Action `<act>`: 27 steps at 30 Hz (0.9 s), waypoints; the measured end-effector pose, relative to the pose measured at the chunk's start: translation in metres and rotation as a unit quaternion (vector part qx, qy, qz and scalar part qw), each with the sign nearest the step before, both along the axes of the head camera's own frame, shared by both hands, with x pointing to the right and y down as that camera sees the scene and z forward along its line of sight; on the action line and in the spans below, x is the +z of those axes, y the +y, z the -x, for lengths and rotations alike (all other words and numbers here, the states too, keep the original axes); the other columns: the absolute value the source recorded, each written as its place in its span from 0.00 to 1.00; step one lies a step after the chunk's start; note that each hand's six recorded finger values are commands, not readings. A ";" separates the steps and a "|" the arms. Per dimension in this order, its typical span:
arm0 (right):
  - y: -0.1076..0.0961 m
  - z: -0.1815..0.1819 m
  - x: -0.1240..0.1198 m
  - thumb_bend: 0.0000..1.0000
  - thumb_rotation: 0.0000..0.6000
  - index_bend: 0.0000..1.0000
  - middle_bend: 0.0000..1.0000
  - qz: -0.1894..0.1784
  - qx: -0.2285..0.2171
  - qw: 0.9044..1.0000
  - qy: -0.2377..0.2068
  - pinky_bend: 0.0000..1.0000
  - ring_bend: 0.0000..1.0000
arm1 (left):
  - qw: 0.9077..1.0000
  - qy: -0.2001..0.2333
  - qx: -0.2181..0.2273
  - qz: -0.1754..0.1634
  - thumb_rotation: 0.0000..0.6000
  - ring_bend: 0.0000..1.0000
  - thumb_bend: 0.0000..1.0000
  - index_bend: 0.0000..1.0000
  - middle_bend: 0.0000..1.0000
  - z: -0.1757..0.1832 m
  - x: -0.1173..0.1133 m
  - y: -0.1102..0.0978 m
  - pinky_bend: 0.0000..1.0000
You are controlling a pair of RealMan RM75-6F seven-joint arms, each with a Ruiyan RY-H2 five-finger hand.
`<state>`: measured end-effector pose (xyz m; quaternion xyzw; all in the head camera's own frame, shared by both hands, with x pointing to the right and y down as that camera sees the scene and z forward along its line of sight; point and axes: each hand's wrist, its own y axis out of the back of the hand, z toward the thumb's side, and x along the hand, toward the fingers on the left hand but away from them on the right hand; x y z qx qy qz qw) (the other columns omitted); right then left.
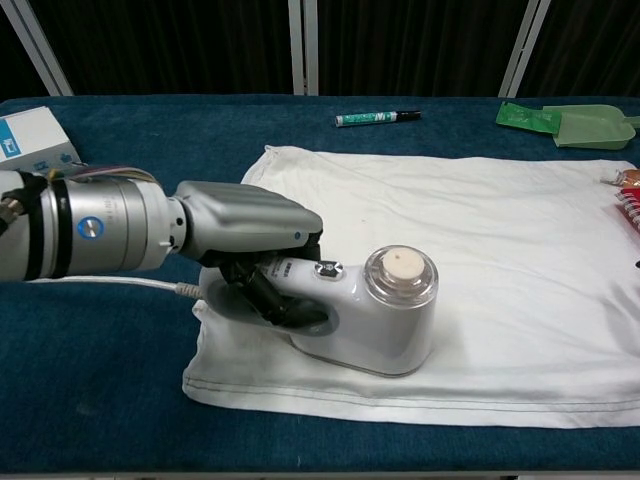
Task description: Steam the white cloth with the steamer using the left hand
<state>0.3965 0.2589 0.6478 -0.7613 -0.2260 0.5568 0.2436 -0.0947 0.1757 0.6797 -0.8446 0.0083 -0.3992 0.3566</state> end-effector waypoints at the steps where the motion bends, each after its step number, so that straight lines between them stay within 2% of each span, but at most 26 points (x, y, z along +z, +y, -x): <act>1: 0.000 0.000 0.000 0.35 1.00 0.00 0.00 -0.001 0.000 1.000 0.000 0.00 0.00 | 1.000 0.001 -0.006 -0.001 0.38 0.71 0.64 0.79 0.91 0.003 -0.003 -0.002 0.62; 3: -0.001 0.000 -0.001 0.35 1.00 0.00 0.00 -0.004 0.000 1.000 -0.002 0.00 0.00 | 1.000 0.000 -0.021 -0.006 0.37 0.71 0.64 0.79 0.91 0.011 -0.007 -0.010 0.62; 8: -0.003 -0.001 -0.004 0.35 1.00 0.00 0.00 -0.011 0.001 1.000 -0.006 0.00 0.00 | 0.995 -0.017 -0.100 -0.027 0.37 0.71 0.64 0.79 0.91 0.053 -0.011 -0.039 0.62; 13: -0.005 -0.005 -0.007 0.35 1.00 0.00 0.00 -0.019 0.005 1.000 -0.007 0.00 0.00 | 0.980 -0.065 -0.180 -0.053 0.37 0.70 0.64 0.79 0.91 0.118 -0.004 -0.061 0.62; 19: -0.008 -0.007 -0.011 0.35 1.00 0.00 0.00 -0.026 0.010 1.000 -0.009 0.00 0.00 | 0.958 -0.113 -0.257 -0.055 0.37 0.70 0.64 0.79 0.91 0.190 0.008 -0.066 0.62; 23: -0.008 -0.006 -0.011 0.35 1.00 0.00 0.00 -0.028 0.009 1.000 -0.010 0.00 0.00 | 0.947 -0.140 -0.284 -0.059 0.37 0.68 0.62 0.79 0.89 0.228 0.014 -0.064 0.62; 25: -0.008 -0.005 -0.012 0.35 1.00 0.00 0.00 -0.029 0.008 0.999 -0.010 0.00 0.00 | 0.943 -0.147 -0.292 -0.060 0.37 0.65 0.59 0.77 0.85 0.239 0.016 -0.062 0.62; 27: -0.008 -0.004 -0.012 0.35 1.00 0.00 0.00 -0.030 0.007 0.999 -0.010 0.00 0.00 | 0.943 -0.150 -0.292 -0.062 0.37 0.56 0.54 0.70 0.75 0.244 0.017 -0.060 0.62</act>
